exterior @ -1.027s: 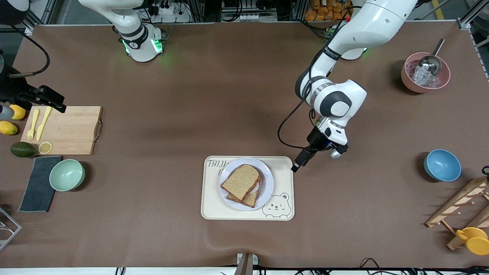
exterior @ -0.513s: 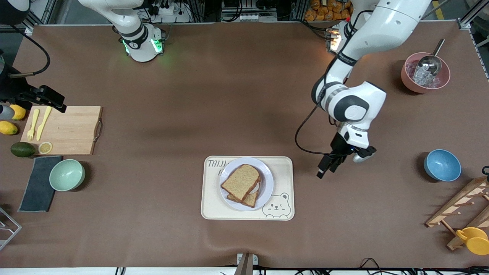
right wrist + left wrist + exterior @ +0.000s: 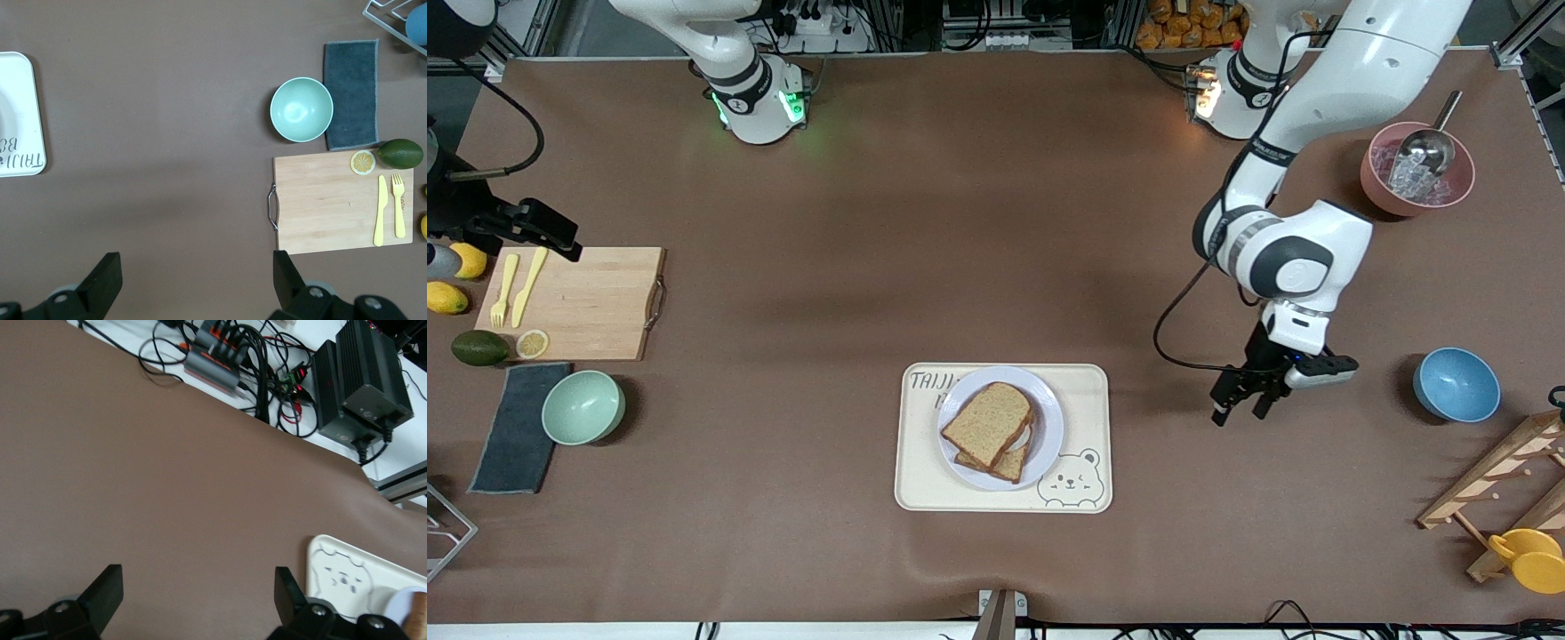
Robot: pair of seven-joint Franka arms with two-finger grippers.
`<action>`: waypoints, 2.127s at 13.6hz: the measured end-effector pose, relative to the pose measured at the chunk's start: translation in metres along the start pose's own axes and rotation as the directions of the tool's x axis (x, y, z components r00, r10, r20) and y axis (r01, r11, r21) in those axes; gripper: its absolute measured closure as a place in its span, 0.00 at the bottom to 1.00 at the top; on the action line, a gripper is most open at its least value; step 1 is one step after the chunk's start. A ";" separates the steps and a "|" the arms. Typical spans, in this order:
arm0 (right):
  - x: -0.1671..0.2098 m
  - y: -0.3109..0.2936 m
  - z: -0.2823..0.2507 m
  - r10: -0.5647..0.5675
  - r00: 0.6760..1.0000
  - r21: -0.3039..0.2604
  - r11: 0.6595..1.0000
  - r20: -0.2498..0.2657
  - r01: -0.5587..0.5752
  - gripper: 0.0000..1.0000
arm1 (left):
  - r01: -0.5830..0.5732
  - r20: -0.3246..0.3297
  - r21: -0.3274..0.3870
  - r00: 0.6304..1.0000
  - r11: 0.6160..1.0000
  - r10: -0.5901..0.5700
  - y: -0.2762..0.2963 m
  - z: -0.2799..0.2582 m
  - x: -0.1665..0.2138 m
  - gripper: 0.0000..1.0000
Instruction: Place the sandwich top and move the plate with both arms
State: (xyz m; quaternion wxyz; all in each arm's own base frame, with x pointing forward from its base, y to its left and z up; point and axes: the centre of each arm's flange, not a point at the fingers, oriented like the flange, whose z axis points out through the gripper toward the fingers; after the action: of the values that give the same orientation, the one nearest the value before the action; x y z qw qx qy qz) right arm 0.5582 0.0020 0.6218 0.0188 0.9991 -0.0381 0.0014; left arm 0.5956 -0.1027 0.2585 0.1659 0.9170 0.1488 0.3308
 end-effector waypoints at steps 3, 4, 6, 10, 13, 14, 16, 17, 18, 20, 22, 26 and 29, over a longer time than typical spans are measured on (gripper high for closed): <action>0.000 -0.001 0.000 -0.002 1.000 0.000 1.000 0.001 0.002 0.00 | -0.077 -0.019 0.007 0.997 0.997 0.077 -0.022 -0.004 0.022 0.00; 0.000 -0.002 0.000 -0.003 1.000 0.000 1.000 0.001 0.003 0.00 | -0.115 -0.019 0.008 0.993 0.993 0.116 -0.027 -0.005 0.026 0.00; 0.000 -0.004 0.000 -0.006 1.000 0.000 1.000 0.001 0.006 0.00 | -0.176 -0.013 0.015 0.984 0.984 0.176 -0.034 -0.005 0.030 0.00; 0.000 -0.005 0.000 -0.009 1.000 0.000 1.000 0.001 0.009 0.00 | -0.172 0.006 -0.029 0.985 0.985 0.172 -0.031 -0.002 0.037 0.00; 0.001 -0.005 0.003 -0.008 1.000 0.000 1.000 0.005 0.008 0.00 | -0.171 0.044 -0.079 0.984 0.982 0.175 -0.028 -0.005 0.042 0.00; 0.001 -0.005 0.004 -0.008 1.000 -0.001 1.000 0.007 0.008 0.00 | -0.180 0.065 -0.095 0.980 0.979 0.186 -0.029 -0.008 0.046 0.00; 0.002 -0.005 0.005 -0.008 1.000 -0.001 1.000 0.009 0.008 0.00 | -0.192 0.124 -0.122 0.970 0.974 0.207 -0.036 -0.016 0.054 0.00; 0.002 -0.004 0.005 -0.008 1.000 -0.001 1.000 0.009 0.008 0.00 | -0.198 0.156 -0.134 0.964 0.971 0.218 -0.039 -0.021 0.059 0.00; 0.002 -0.004 0.005 -0.008 1.000 -0.001 1.000 0.009 0.008 0.00 | -0.208 0.189 -0.143 0.954 0.968 0.233 -0.040 -0.027 0.065 0.00; 0.002 -0.004 0.005 -0.007 1.000 -0.001 1.000 0.010 0.007 0.00 | -0.226 0.268 -0.151 0.928 0.962 0.260 -0.040 -0.040 0.074 0.00; 0.002 -0.004 0.006 -0.007 1.000 -0.001 1.000 0.010 0.007 0.00 | -0.259 0.366 -0.134 0.884 0.957 0.291 -0.036 -0.056 0.082 0.00; 0.003 -0.004 0.006 -0.007 1.000 -0.001 1.000 0.011 0.007 0.00 | -0.341 0.531 -0.053 0.787 0.939 0.316 -0.009 -0.107 0.111 0.00; 0.003 -0.004 0.006 -0.006 1.000 -0.001 1.000 0.012 0.006 0.00 | -0.397 0.619 0.013 0.724 0.918 0.304 0.017 -0.158 0.136 0.00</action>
State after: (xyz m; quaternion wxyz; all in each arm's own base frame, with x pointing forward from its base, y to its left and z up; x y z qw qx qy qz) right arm 0.5612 0.0056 0.6153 0.0191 0.9992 -0.0350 -0.0046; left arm 0.5955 -0.0336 0.4559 0.0719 0.9947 -0.0651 0.0335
